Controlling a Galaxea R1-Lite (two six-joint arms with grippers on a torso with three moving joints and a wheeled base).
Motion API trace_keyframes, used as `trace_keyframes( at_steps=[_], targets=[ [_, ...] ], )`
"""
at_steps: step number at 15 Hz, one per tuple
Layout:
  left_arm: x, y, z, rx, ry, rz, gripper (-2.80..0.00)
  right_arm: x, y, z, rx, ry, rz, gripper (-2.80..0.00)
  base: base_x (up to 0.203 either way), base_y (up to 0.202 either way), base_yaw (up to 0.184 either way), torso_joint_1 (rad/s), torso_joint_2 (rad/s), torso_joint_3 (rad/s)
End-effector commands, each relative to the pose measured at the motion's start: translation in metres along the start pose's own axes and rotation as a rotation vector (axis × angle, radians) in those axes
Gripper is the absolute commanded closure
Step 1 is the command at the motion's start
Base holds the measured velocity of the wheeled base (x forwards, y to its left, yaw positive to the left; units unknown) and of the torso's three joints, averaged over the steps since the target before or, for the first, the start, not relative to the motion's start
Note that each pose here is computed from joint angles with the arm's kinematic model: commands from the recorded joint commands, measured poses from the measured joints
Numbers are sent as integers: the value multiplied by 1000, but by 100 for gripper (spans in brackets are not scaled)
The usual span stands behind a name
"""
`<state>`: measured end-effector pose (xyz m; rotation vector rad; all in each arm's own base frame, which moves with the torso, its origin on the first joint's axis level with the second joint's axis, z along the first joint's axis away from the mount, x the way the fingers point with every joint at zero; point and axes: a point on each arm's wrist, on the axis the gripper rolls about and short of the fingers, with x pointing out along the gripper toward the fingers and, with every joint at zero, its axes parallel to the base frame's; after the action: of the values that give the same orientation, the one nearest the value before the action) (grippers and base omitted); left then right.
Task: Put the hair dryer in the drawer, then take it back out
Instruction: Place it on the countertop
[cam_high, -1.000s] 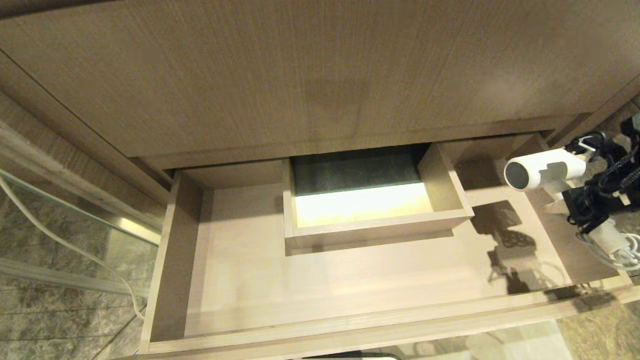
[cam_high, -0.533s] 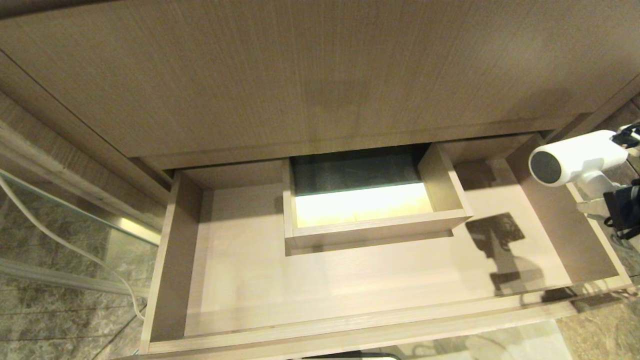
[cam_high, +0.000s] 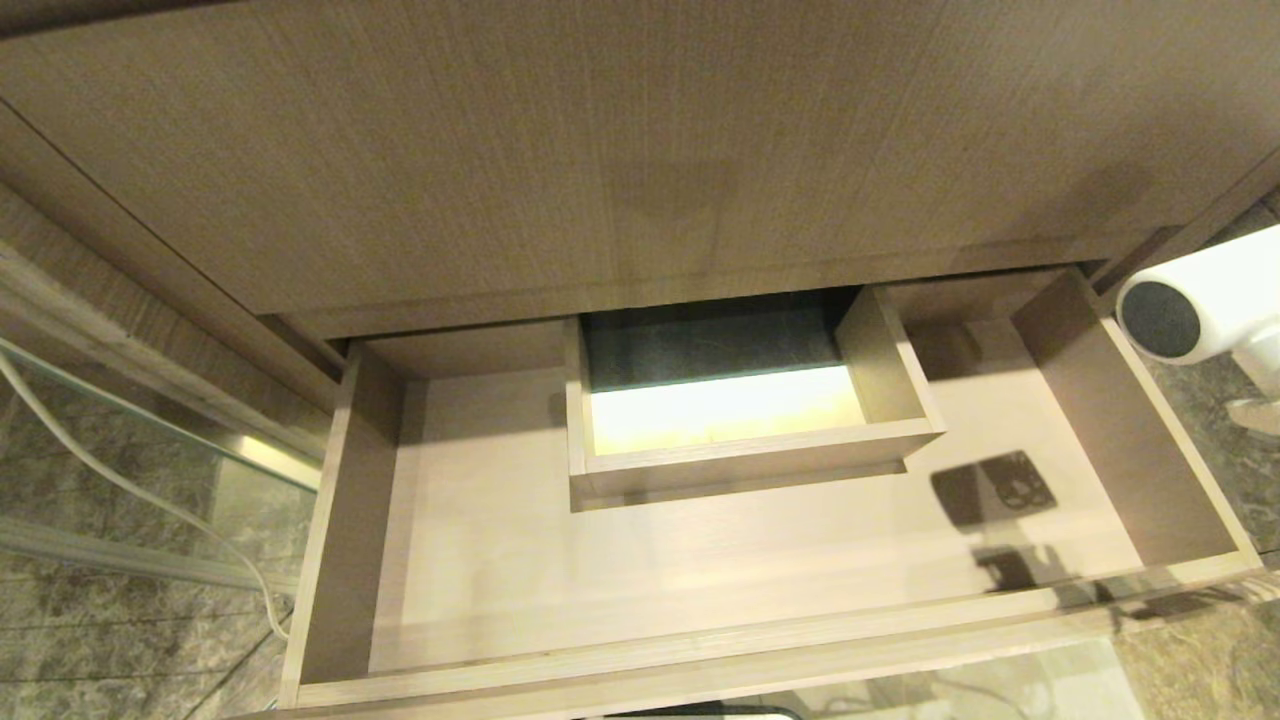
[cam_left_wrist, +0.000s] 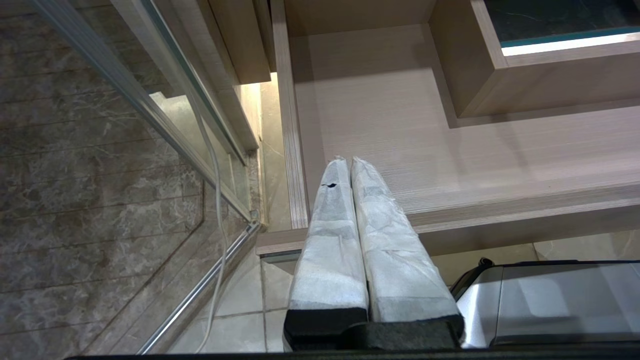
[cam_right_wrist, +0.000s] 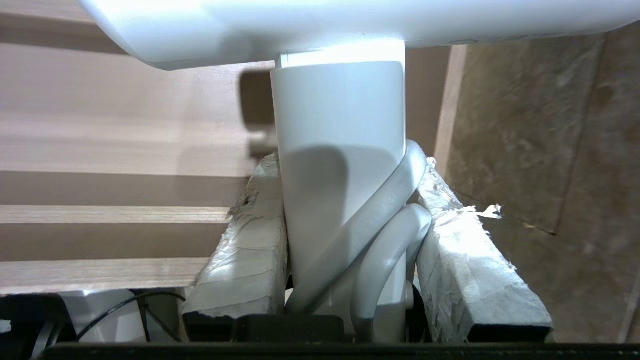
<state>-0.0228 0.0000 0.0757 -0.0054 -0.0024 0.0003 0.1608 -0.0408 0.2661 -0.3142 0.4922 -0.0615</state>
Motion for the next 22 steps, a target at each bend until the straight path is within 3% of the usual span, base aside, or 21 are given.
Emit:
trace_keyframes(
  at_steps=[1,8,12,22],
  targets=[
    [0,0,0,-1,1,1,0,-20,-1,6,-9,-59,-25,0,0,0,0,0,0,0],
    [0,0,0,-1,0,1,0,-67,6,4,-11,-48,-14,0,0,0,0,0,0,0],
    [0,0,0,-1,1,1,0,-72,7,6,-54,-78,-18,0,0,0,0,0,0,0],
    [0,0,0,-1,1,1,0,-73,6,7,-54,-102,-36,0,0,0,0,39,-47,-15]
  ],
)
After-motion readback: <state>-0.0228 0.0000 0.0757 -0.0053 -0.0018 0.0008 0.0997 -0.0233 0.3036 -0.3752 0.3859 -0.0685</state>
